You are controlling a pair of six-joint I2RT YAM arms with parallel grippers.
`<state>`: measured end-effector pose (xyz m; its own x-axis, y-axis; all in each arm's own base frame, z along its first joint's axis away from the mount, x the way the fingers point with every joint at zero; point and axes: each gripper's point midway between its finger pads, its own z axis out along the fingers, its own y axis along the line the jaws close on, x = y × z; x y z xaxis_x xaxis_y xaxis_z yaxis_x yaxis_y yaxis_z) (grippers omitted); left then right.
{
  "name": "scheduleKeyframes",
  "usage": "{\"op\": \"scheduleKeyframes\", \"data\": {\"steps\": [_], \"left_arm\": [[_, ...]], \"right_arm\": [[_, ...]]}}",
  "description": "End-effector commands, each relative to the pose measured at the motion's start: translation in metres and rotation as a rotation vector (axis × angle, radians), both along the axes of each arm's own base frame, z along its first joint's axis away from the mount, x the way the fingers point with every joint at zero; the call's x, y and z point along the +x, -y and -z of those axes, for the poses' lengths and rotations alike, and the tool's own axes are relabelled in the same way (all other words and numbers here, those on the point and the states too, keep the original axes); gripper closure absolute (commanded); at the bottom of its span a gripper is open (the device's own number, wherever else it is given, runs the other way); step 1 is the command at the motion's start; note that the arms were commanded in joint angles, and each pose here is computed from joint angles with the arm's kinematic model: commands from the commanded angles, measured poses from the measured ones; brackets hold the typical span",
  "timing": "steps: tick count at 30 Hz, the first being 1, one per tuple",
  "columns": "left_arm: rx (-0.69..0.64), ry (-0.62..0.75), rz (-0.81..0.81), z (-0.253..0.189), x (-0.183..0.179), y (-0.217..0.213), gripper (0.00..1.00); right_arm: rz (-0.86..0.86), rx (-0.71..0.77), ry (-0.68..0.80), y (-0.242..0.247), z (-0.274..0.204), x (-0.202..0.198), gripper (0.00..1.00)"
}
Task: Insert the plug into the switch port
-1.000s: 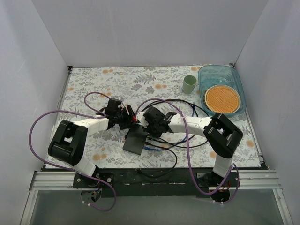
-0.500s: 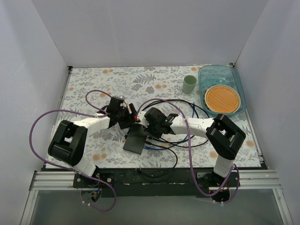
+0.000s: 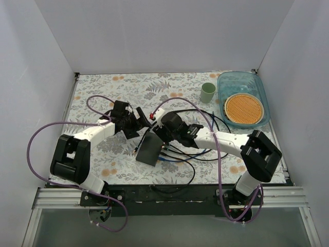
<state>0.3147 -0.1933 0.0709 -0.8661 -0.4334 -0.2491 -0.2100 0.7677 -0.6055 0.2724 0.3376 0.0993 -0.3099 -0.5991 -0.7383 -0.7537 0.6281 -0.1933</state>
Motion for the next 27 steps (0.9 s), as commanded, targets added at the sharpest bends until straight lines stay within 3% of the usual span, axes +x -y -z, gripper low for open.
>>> {"op": "scheduleKeyframes", "data": {"steps": [1,10,18,25,27], "left_arm": [[-0.018,0.144,-0.027,-0.054,0.016,-0.011,0.03],[0.061,0.480,-0.014,-0.141,0.023,-0.032,0.02],[0.102,0.685,-0.052,-0.192,0.011,-0.051,0.02],[0.119,0.704,-0.096,-0.197,0.008,-0.060,0.02],[0.123,0.710,-0.116,-0.198,0.009,-0.063,0.02]], "right_arm": [[0.104,0.062,0.086,0.012,-0.035,0.013,0.31],[0.168,0.243,0.228,0.045,-0.118,0.004,0.02],[0.246,0.323,0.312,0.084,-0.164,-0.007,0.01],[0.389,0.553,0.479,0.122,-0.194,-0.008,0.01],[0.393,0.551,0.513,0.131,-0.188,-0.010,0.01]]}}
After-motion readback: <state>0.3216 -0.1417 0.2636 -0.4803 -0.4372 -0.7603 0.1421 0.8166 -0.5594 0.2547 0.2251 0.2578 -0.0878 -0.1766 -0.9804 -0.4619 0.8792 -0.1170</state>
